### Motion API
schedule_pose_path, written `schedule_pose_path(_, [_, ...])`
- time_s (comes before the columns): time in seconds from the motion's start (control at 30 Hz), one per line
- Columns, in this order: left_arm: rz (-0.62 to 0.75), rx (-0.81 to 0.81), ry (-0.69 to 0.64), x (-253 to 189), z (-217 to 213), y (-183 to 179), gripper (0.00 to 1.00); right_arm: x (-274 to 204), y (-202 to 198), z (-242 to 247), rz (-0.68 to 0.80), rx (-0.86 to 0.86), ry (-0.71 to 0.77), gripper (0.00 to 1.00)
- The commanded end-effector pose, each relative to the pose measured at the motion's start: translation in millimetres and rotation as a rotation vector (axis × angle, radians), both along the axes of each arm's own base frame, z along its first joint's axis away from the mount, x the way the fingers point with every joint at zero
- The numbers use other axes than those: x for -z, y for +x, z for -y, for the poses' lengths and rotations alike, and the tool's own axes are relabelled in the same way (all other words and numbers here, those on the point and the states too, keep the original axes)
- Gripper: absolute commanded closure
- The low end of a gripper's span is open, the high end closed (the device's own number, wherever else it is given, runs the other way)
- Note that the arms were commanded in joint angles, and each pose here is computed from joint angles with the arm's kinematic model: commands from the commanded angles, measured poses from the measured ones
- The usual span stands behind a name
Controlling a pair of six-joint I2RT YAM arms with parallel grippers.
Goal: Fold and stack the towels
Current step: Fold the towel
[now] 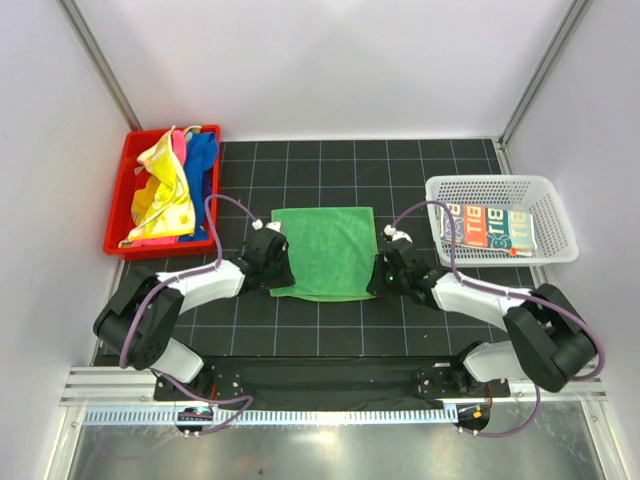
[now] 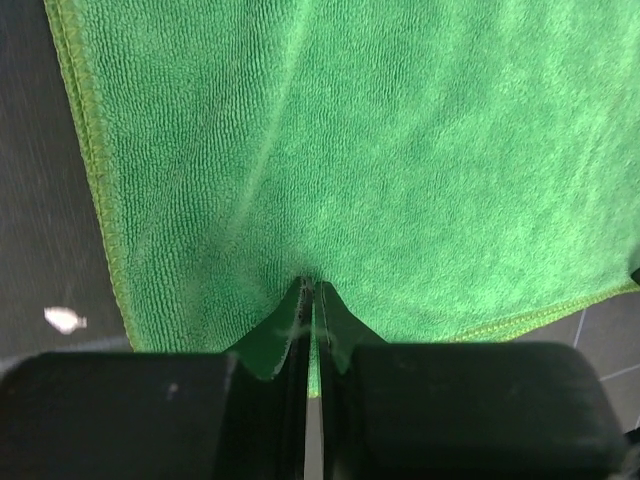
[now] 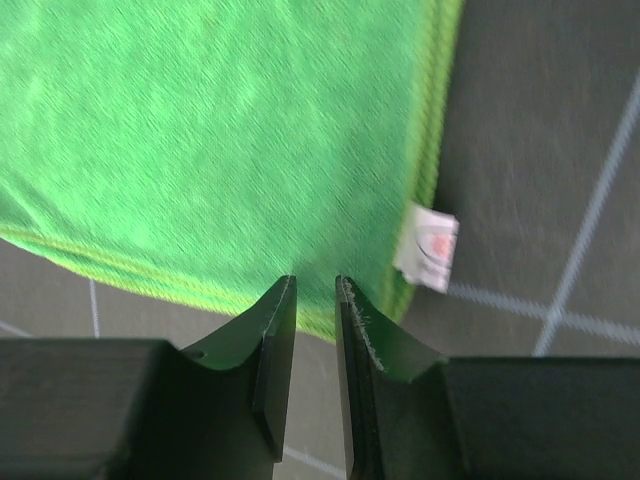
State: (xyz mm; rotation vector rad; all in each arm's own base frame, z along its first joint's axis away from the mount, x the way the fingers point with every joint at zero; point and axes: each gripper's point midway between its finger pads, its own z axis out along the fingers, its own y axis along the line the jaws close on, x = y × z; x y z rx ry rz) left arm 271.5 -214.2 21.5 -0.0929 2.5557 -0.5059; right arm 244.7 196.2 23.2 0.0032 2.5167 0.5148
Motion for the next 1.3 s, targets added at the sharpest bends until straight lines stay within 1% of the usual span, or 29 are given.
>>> schedule_pose_path(0.0, [-0.018, -0.024, 0.049, 1.2, -11.7, -18.2, 0.92, 3.7, -23.4, 10.7, -0.036, 0.006, -0.017, 0.71])
schedule_pose_path(0.1, [-0.002, -0.019, 0.042, -10.3, -11.8, -21.2, 0.91, -12.0, -24.7, 11.2, -0.007, 0.008, 0.006, 0.69])
schedule_pose_path(0.13, [0.017, -0.02, 0.035, -19.0, -11.7, -19.5, 0.9, -23.5, -21.1, 9.6, 0.024, 0.004, 0.02, 0.68])
schedule_pose_path(0.2, [0.049, -0.02, 0.035, -37.3, -9.5, -11.4, 0.85, -44.3, -8.9, 6.9, 0.069, 0.014, 0.02, 0.66])
schedule_pose_path(0.23, [0.083, -0.03, 0.035, -49.5, -9.0, -4.0, 0.83, -49.9, -2.5, 6.9, 0.089, 0.012, 0.007, 0.65])
schedule_pose_path(0.27, [0.128, -0.038, 0.022, -68.2, -5.1, 6.7, 0.78, -65.4, 9.4, 2.5, 0.122, 0.015, 0.01, 0.64])
schedule_pose_path(0.3, [0.15, -0.04, 0.036, -77.0, -7.1, 12.7, 0.75, -71.5, 20.1, 5.2, 0.133, 0.033, 0.002, 0.63])
schedule_pose_path(0.33, [0.174, -0.055, 0.053, -84.3, -10.7, 21.5, 0.71, -82.0, 35.8, -2.8, 0.157, 0.025, 0.012, 0.63])
schedule_pose_path(0.37, [0.204, -0.065, 0.043, -99.5, -6.6, 36.0, 0.7, -86.2, 46.4, -4.7, 0.165, 0.03, 0.019, 0.63])
schedule_pose_path(0.4, [0.214, -0.087, 0.051, -103.7, -13.8, 47.5, 0.69, -90.8, 54.2, -10.5, 0.161, 0.015, 0.044, 0.63])
schedule_pose_path(0.43, [0.221, -0.084, 0.029, -108.7, -11.7, 56.5, 0.67, -95.5, 76.1, -16.3, 0.171, 0.019, 0.06, 0.63])
schedule_pose_path(0.47, [0.209, -0.092, 0.032, -104.6, -11.7, 67.5, 0.67, -97.9, 84.9, -21.9, 0.174, 0.006, 0.069, 0.63])
schedule_pose_path(0.5, [0.228, -0.116, 0.015, -114.5, -16.8, 85.0, 0.67, -95.3, 95.0, -24.1, 0.166, 0.007, 0.062, 0.64])
schedule_pose_path(0.53, [0.252, -0.114, -0.007, -118.7, -13.6, 99.2, 0.65, -111.9, 115.7, -29.3, 0.204, 0.014, 0.078, 0.64])
schedule_pose_path(0.57, [0.219, -0.097, -0.011, -106.1, -10.3, 108.1, 0.65, -92.9, 126.5, -31.8, 0.162, 0.014, 0.06, 0.64])
schedule_pose_path(0.6, [0.24, -0.096, -0.03, -115.3, -6.1, 124.2, 0.65, -92.4, 136.2, -34.7, 0.158, 0.015, 0.079, 0.65])
schedule_pose_path(0.63, [0.246, -0.091, -0.035, -113.9, -9.5, 137.0, 0.65, -105.5, 151.5, -45.5, 0.19, -0.001, 0.132, 0.66])
schedule_pose_path(0.67, [0.257, -0.088, -0.046, -114.0, -7.7, 147.9, 0.65, -101.2, 162.2, -44.6, 0.18, 0.01, 0.146, 0.66])
schedule_pose_path(0.7, [0.238, -0.053, -0.085, -109.2, 4.1, 158.8, 0.65, -86.1, 169.9, -47.1, 0.145, 0.016, 0.148, 0.66])
schedule_pose_path(0.73, [0.24, -0.046, -0.098, -106.4, 2.8, 166.9, 0.64, -93.3, 183.0, -56.5, 0.174, 0.001, 0.184, 0.67])
schedule_pose_path(0.77, [0.257, -0.044, -0.115, -106.3, 6.7, 177.7, 0.64, -90.5, 191.7, -56.3, 0.175, 0.006, 0.196, 0.67])
schedule_pose_path(0.8, [0.227, -0.034, -0.121, -91.8, 9.9, 182.5, 0.64, -70.1, 197.5, -58.8, 0.131, 0.015, 0.199, 0.67])
schedule_pose_path(0.83, [0.237, -0.027, -0.136, -95.1, 13.5, 192.4, 0.64, -75.9, 207.6, -64.4, 0.141, 0.004, 0.23, 0.68])
schedule_pose_path(0.87, [0.228, -0.024, -0.135, -89.5, 13.2, 196.6, 0.64, -73.3, 209.3, -69.2, 0.126, -0.013, 0.259, 0.68])
schedule_pose_path(0.9, [0.223, -0.025, -0.135, -86.2, 13.3, 199.9, 0.64, -59.2, 213.1, -68.5, 0.1, -0.002, 0.264, 0.68])
schedule_pose_path(0.93, [0.199, -0.03, -0.123, -72.1, 11.8, 202.1, 0.64, -56.4, 217.1, -68.9, 0.098, -0.003, 0.269, 0.68])
schedule_pose_path(0.97, [0.202, -0.041, -0.115, -70.0, 8.1, 207.5, 0.64, -50.2, 217.7, -70.5, 0.083, -0.007, 0.274, 0.69])
schedule_pose_path(1.1, [0.168, -0.097, -0.068, -44.4, -11.8, 215.4, 0.65, -37.0, 230.9, -55.9, 0.086, 0.039, 0.293, 0.69])
schedule_pose_path(1.27, [0.171, -0.157, 0.014, -31.6, -32.4, 218.6, 0.65, -19.7, 231.4, -35.9, 0.065, 0.081, 0.297, 0.7])
